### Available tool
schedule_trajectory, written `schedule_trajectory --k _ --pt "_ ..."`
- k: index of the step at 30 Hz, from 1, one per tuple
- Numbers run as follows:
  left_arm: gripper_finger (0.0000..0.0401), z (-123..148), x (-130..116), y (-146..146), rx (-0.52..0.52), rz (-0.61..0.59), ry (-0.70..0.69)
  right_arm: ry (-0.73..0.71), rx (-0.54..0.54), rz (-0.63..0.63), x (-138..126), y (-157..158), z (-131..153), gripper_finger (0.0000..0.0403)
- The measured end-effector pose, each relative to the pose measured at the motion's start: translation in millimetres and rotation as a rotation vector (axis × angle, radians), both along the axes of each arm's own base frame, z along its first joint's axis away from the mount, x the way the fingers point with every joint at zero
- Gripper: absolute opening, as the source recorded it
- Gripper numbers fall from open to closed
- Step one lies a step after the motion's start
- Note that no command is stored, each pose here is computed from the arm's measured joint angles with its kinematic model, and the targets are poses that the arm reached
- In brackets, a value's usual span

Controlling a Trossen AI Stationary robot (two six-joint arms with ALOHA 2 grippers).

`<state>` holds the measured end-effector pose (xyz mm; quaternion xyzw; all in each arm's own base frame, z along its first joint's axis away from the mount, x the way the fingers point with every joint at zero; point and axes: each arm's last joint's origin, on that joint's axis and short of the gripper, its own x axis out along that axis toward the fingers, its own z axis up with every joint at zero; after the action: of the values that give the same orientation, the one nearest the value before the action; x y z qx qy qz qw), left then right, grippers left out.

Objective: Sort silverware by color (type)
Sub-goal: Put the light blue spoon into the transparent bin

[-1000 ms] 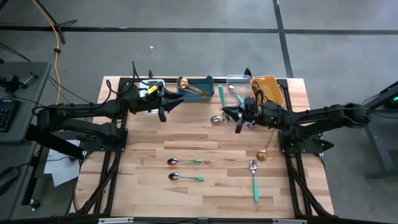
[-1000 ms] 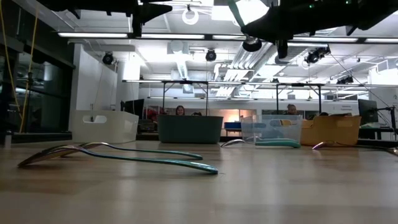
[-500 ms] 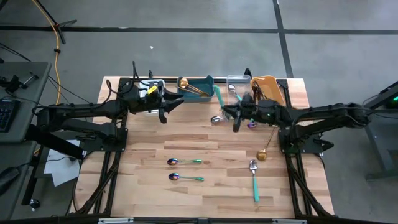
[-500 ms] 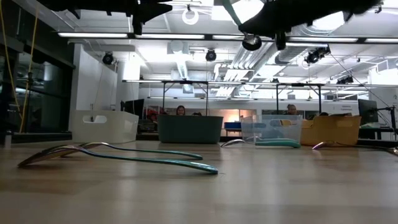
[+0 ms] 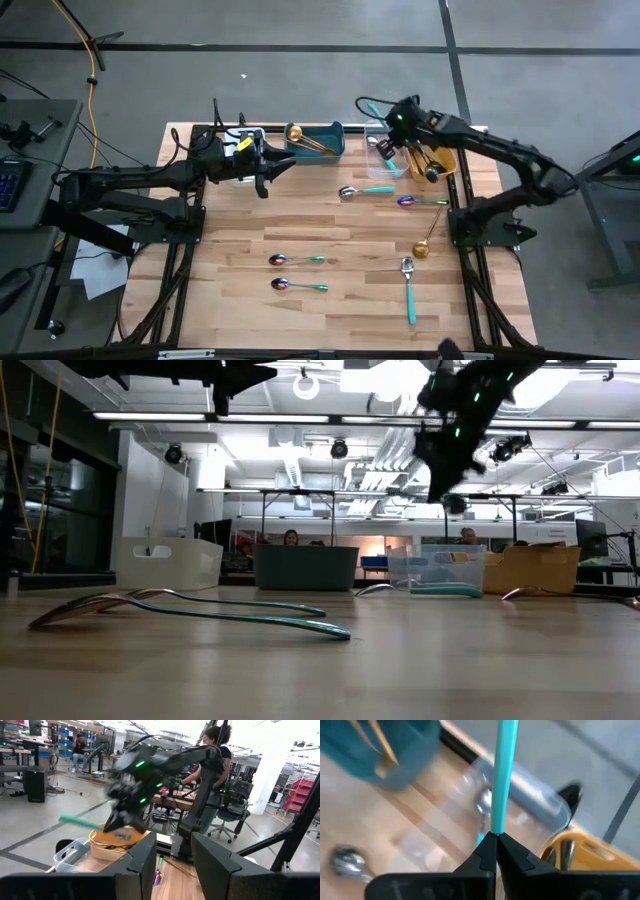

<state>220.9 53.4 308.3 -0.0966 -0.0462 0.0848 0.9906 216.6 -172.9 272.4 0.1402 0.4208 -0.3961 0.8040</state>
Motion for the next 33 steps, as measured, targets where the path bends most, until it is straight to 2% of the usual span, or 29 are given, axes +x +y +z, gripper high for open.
schedule_trajectory --k 5,12,33 --pt "0.0113 0.0 0.0 0.0 0.0 0.0 0.0 0.052 0.172 -0.057 2.3 -32.4 -41.8 0.0" --pt "0.0113 0.1 -0.1 0.1 0.001 0.001 -0.001 0.129 0.261 -0.061 8.9 -39.9 -71.6 0.0" --pt "0.0113 0.2 -0.2 0.1 0.001 0.003 -0.001 0.131 0.285 -0.054 9.1 -39.7 -74.6 0.0"
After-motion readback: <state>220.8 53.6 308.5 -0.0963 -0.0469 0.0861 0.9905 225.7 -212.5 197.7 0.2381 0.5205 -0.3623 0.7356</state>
